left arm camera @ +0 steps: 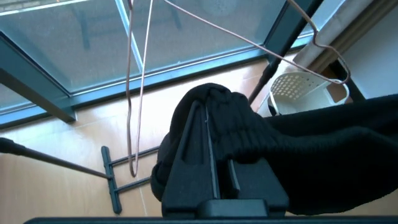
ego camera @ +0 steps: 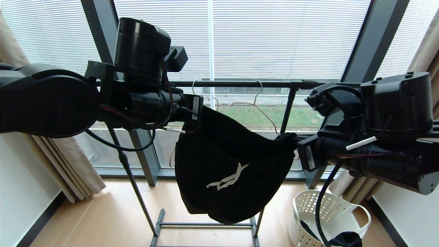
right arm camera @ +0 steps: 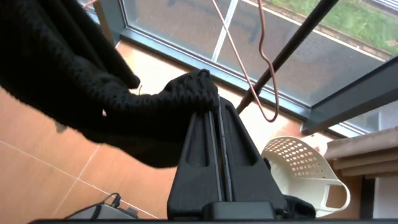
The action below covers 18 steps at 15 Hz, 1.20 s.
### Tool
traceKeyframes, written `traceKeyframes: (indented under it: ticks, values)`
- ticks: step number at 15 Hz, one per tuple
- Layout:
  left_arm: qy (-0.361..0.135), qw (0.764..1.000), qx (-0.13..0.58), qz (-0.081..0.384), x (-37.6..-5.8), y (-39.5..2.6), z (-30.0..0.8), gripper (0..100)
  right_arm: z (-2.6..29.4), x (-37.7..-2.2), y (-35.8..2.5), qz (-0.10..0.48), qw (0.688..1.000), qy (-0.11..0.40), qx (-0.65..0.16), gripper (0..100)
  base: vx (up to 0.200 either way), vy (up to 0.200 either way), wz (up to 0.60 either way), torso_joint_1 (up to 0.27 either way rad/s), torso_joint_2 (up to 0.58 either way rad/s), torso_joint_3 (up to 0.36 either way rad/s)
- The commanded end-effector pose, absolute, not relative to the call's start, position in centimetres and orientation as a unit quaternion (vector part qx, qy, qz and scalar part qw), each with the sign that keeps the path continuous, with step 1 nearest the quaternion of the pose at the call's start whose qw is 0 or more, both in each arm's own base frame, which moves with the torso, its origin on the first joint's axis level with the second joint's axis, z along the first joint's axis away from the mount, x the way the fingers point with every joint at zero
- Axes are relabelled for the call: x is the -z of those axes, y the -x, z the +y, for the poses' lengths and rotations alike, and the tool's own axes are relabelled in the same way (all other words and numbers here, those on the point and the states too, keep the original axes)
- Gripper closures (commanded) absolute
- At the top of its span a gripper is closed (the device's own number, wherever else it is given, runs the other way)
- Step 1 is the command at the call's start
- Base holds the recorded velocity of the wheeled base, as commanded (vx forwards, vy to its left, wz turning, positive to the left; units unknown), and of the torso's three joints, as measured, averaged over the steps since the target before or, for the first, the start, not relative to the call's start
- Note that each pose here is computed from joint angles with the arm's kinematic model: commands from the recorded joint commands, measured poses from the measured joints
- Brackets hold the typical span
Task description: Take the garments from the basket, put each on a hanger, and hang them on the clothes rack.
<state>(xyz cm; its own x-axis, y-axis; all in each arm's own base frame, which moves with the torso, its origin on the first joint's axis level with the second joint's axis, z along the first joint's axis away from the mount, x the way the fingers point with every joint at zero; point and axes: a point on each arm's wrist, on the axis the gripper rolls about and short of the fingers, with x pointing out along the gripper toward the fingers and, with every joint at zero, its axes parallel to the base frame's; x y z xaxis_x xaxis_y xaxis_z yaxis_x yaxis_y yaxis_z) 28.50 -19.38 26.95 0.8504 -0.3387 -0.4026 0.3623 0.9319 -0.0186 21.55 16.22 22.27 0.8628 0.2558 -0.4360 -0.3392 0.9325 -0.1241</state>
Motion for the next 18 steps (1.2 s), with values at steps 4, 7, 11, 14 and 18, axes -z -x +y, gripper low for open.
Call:
traceKeyframes:
  ticks: [4, 7, 11, 14, 18]
  values:
    - [-0.022, 0.964, 0.188, 0.185, -27.8, -29.5, -20.5, 100, 16.7, -19.7, -22.2, 0.243, 0.947, 0.136, -0.160, 0, 0.000, 0.000, 0.00, 0.000, 0.00, 0.000]
    - [-0.019, 0.965, 0.197, 0.172, -28.8, -29.9, -21.9, 100, 17.1, -17.2, -22.7, 0.228, 0.941, 0.170, -0.186, 0, 0.000, 0.000, 0.00, 0.000, 0.00, 0.000]
    - [-0.017, 0.969, 0.186, 0.160, -30.3, -30.3, -22.6, 100, 16.7, -15.0, -21.8, 0.206, 0.919, 0.209, -0.264, 0, 0.000, 0.000, 0.00, 0.000, 0.00, 0.000]
    - [-0.018, 0.972, 0.179, 0.151, -31.0, -30.2, -23.4, 100, 16.5, -14.1, -21.2, 0.168, 0.914, 0.214, -0.302, 0, 0.000, 0.000, 0.00, 0.000, 0.00, 0.000]
    - [-0.022, 0.971, 0.181, 0.155, -30.7, -29.9, -23.9, 100, 16.7, -14.6, -21.0, 0.118, 0.909, 0.182, -0.357, 0, 0.000, 0.000, 0.00, 0.000, 0.00, 0.000]
